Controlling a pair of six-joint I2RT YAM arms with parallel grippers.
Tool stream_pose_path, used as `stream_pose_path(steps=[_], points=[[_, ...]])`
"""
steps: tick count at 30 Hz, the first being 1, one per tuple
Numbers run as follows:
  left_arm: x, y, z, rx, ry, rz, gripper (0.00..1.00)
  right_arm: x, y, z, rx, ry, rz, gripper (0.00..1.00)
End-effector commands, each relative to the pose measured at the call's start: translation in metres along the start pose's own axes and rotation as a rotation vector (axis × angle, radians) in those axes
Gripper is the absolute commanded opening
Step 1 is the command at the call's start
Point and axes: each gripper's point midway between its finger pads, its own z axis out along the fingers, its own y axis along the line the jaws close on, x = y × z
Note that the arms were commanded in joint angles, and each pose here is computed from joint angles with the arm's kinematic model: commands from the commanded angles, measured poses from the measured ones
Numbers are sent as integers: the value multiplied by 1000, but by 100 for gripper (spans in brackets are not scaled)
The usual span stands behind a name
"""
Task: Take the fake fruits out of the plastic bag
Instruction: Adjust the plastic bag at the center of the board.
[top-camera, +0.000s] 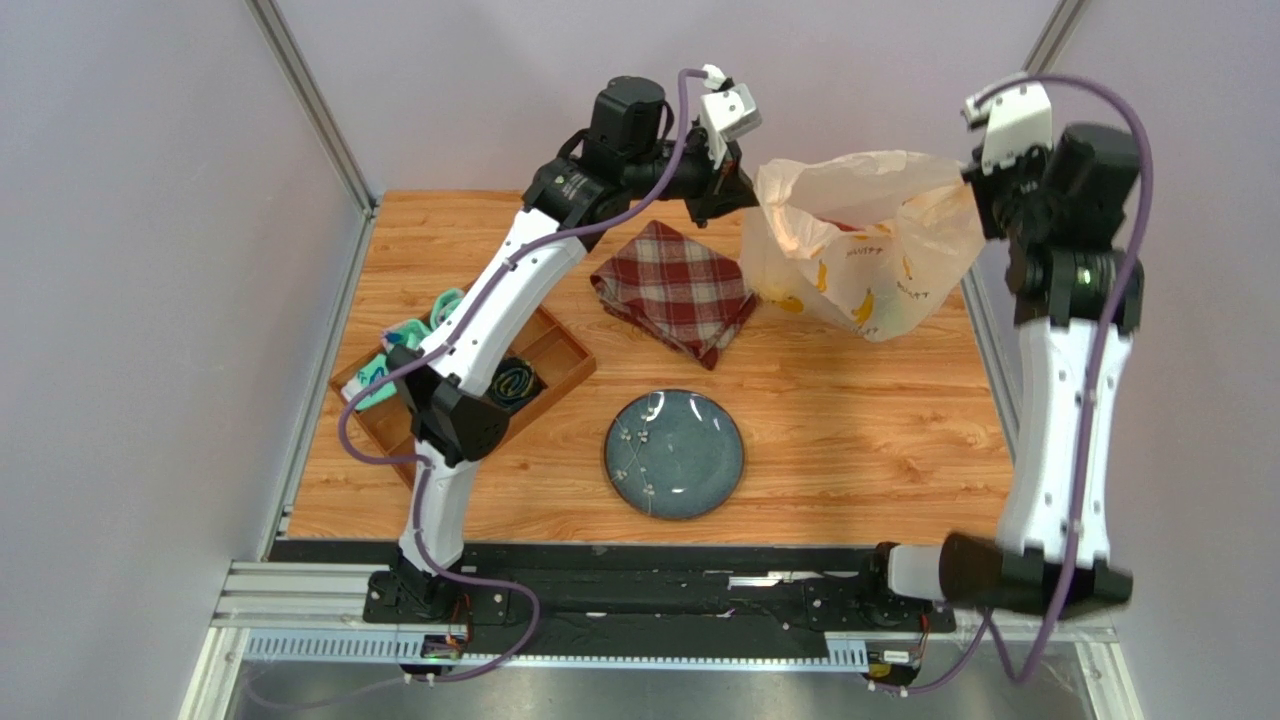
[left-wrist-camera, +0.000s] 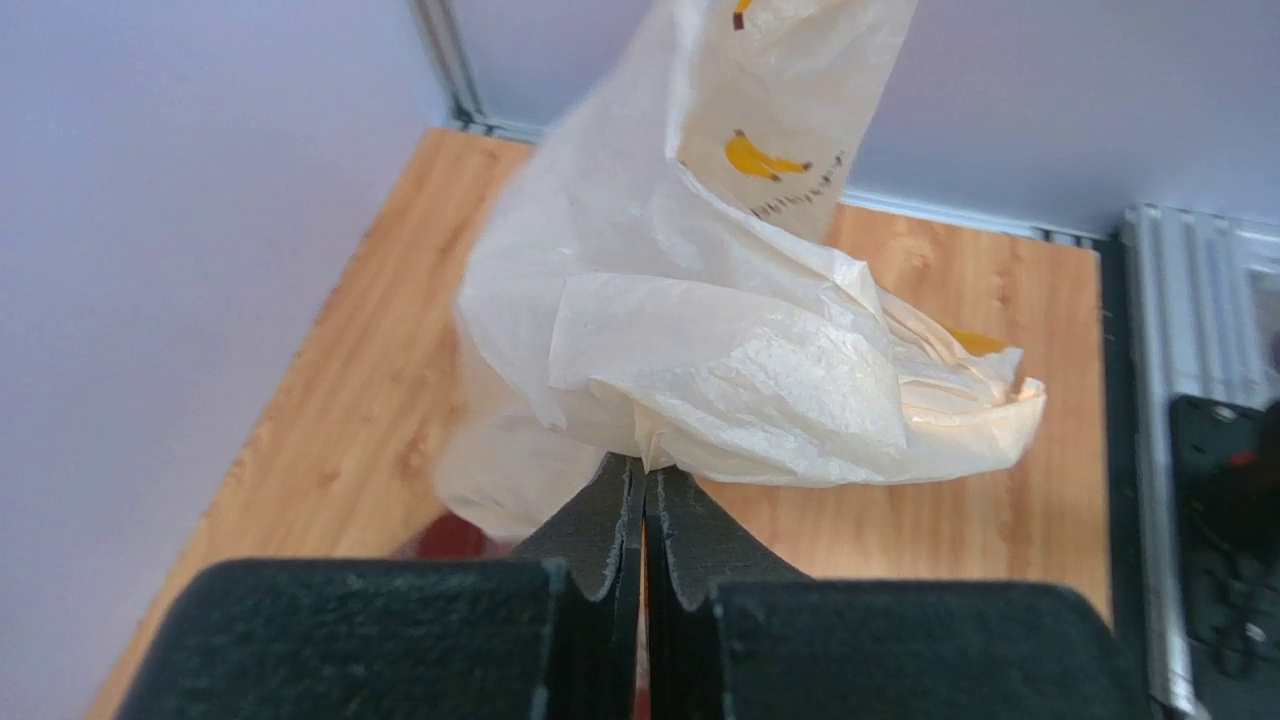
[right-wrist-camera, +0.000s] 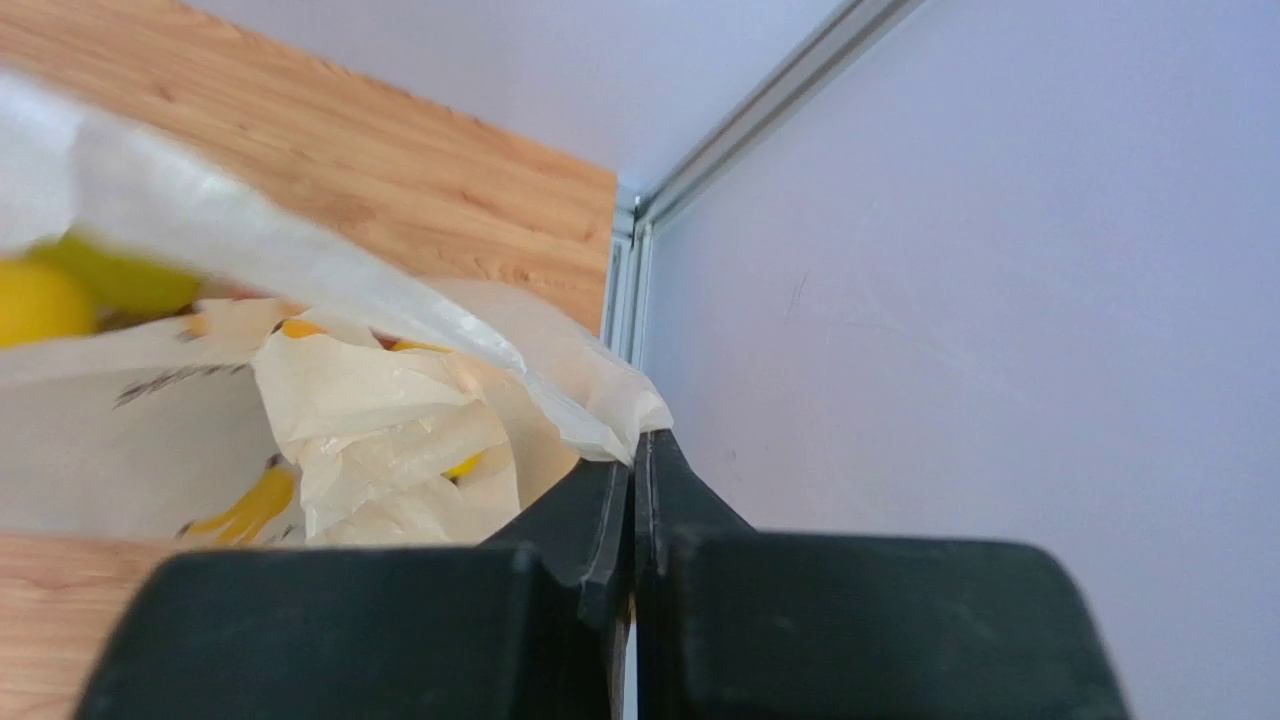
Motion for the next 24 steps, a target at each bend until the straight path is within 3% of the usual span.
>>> stream_pose_path(steps=[1,2,4,5,6,7,10,11,12,13,15,19,22,24], points=[[-39,-62,-37,163,-68,-13,0,17,38,-70,-56,-133,-93,0],[-14,-74,-36,208,-3,-79,0,34,46,-94,-41,-132,-112,0],[20,-98,-44,267,95,-186,0,90,67,-101,-55,-7,-136,0],[73,-112,-35,286,210,-274,0,154,101,-89,-138,131,-135,0],[97,-120,-33,285,267,-302,0,181,115,-102,-158,171,-167,0],[137,-137,-30,310,360,-355,0,240,145,-98,-225,301,-169,0],[186,-156,-25,348,482,-479,0,281,165,-107,-255,377,-176,2],[196,-160,-23,349,504,-518,0,276,164,-110,-255,367,-168,16],[197,-163,-21,351,513,-579,0,271,165,-113,-275,374,-152,53],[196,-163,-20,346,506,-586,0,260,165,-114,-289,359,-117,65],[187,-158,-14,337,467,-577,0,210,148,-127,-292,273,-92,78],[163,-150,-5,333,420,-556,0,125,159,-150,-514,106,2,81],[148,-146,0,341,391,-571,0,101,181,-170,-677,63,46,70],[142,-144,2,342,377,-601,0,109,201,-168,-772,105,23,54]])
